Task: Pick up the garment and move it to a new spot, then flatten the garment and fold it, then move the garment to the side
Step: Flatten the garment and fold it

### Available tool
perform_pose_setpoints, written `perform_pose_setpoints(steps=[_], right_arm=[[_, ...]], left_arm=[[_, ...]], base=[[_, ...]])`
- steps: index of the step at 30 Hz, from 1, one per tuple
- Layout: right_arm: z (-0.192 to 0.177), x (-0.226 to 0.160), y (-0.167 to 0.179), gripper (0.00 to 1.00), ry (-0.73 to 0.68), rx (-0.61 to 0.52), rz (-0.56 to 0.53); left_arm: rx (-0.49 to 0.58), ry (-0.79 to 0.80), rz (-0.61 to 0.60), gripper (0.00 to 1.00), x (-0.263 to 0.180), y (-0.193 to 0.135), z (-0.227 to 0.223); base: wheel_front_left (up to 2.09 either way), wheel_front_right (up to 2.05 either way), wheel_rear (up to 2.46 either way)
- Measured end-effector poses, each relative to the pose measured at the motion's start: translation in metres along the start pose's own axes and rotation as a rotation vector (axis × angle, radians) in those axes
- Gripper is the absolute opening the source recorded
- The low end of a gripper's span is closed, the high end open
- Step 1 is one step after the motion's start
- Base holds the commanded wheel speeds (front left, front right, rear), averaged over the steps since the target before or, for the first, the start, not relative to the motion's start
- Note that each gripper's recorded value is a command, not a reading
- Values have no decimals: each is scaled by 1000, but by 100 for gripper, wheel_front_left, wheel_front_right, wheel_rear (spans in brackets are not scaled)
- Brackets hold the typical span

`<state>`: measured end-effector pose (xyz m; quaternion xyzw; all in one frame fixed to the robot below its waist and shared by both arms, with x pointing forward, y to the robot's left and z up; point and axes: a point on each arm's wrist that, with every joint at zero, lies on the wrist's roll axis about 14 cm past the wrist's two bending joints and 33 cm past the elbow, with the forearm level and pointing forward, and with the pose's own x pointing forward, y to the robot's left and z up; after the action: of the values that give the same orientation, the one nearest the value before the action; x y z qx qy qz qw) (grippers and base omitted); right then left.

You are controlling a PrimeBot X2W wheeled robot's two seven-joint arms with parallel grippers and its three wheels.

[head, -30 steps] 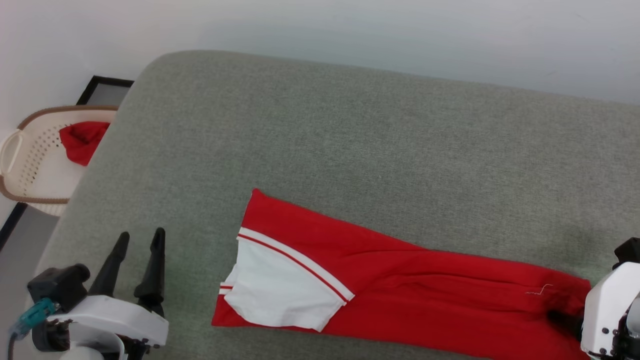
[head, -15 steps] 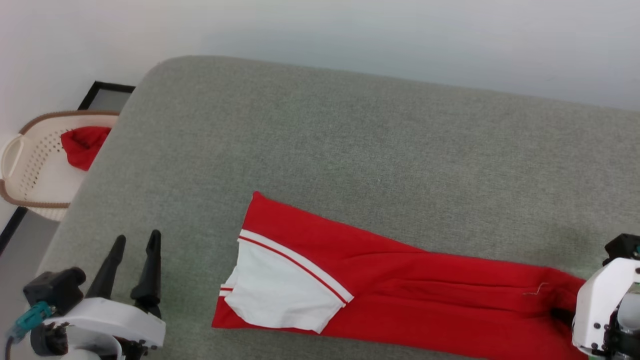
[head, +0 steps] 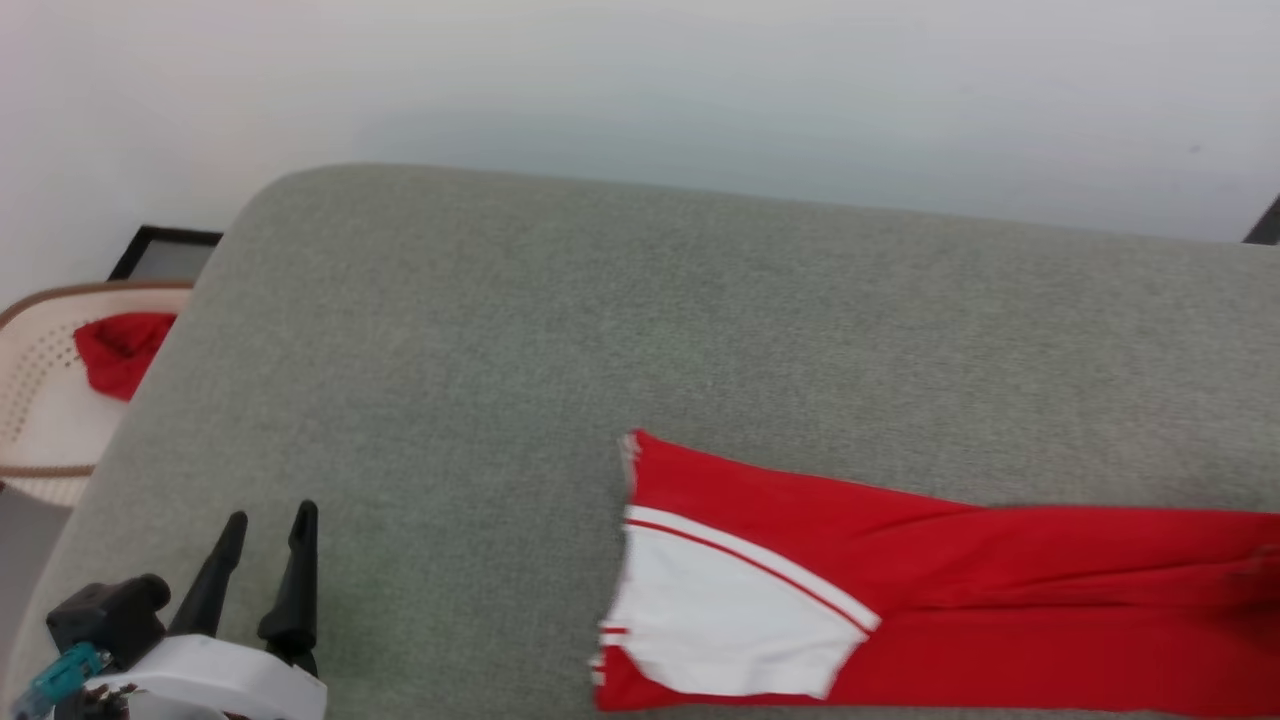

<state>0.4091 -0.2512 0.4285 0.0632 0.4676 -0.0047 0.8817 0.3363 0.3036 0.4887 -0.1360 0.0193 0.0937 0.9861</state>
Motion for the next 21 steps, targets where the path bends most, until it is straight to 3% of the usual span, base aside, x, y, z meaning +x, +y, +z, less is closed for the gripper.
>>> perform_pose_setpoints(steps=[4, 8, 16, 21], right_arm=[[2, -11, -33, 0, -18, 23, -82], [6, -19, -25, 0, -41, 65, -34], [16, -49, 59, 0, -86, 79, 259], [18, -72, 121, 0, -111, 21, 436]], left_arm=[[0, 1, -17, 100, 0, -5, 0], [-1, 1, -35, 100, 0, -10, 0], [-7, -2, -66, 100, -4, -19, 4], [-10, -1, -76, 100, -6, -24, 4]], base=[[0, 0, 0], [0, 0, 0], [0, 0, 0], [0, 0, 0]])
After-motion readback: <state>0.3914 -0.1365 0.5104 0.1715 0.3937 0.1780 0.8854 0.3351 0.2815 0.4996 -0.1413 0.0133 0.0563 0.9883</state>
